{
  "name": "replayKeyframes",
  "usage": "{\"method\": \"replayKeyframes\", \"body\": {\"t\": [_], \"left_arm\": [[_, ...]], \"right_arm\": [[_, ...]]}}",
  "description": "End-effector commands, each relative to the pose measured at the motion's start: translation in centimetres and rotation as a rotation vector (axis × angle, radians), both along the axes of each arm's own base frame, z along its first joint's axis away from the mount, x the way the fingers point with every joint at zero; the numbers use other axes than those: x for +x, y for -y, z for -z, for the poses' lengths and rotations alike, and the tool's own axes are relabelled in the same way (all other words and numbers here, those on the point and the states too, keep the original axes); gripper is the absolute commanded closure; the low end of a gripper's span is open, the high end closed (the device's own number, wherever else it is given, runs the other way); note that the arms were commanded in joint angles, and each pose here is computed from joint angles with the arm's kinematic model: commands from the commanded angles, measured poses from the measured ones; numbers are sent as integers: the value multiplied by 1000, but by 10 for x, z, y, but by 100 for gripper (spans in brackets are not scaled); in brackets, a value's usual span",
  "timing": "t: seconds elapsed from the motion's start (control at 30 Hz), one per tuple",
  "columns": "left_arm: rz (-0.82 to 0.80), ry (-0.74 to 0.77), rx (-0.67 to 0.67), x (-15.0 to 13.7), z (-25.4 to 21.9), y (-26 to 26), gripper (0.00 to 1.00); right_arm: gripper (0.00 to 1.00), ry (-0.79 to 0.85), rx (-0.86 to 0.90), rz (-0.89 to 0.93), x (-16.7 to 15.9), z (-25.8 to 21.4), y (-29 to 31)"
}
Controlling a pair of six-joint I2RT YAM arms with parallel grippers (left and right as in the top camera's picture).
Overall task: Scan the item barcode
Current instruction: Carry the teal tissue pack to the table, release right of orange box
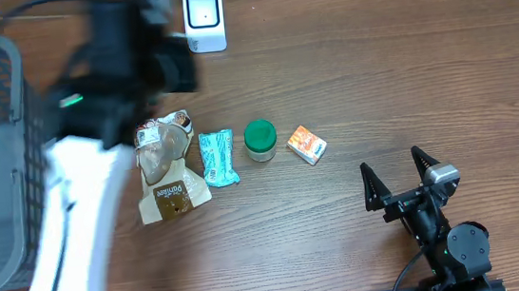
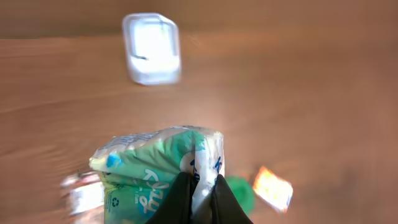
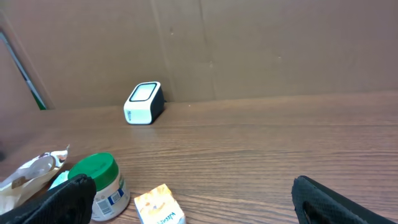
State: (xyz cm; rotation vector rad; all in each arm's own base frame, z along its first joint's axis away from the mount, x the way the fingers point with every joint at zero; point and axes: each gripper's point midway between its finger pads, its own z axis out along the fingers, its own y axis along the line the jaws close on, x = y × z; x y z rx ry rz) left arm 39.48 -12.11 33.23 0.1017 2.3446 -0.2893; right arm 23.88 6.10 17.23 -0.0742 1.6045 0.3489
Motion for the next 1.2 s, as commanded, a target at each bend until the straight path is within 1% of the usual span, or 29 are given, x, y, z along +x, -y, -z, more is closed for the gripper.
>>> {"method": "replayKeyframes", "body": {"t": [0.0,0.07,0.17,0.23,0.37,0.6,0.8,0.83,0.87,0.9,0.93,0.97,1.03,1.17], "left_arm": [[286,-36,150,4,48,70,96],[391,-41,196,6,69,101,96],[466,-61,216,12,101,138,96],[502,-79,215,14,122,158,96],[603,-146,185,6,166,199,96],[717,-220,158,-14,218,243,96],[756,-268,175,-27,248,259,94],[760,-274,178,-28,252,260,87],[761,-286,183,-29,258,260,69],[762,-296,187,-29,263,260,47],[762,-301,189,-30,266,260,36],[760,-307,195,-30,269,259,28],[745,-303,211,-26,270,255,22],[691,-283,198,-12,247,244,19]], "right_arm": [[0,5,-2,3,0,2,1],[0,5,-2,3,0,2,1],[0,5,-2,3,0,2,1],[0,5,-2,3,0,2,1],[0,5,-2,3,0,2,1],[0,5,-2,3,0,2,1],[0,5,-2,3,0,2,1],[0,5,-2,3,0,2,1],[0,5,-2,3,0,2,1],[0,5,-2,3,0,2,1],[0,5,-2,3,0,2,1],[0,5,-2,3,0,2,1],[0,5,-2,3,0,2,1],[0,5,-2,3,0,2,1]]}}
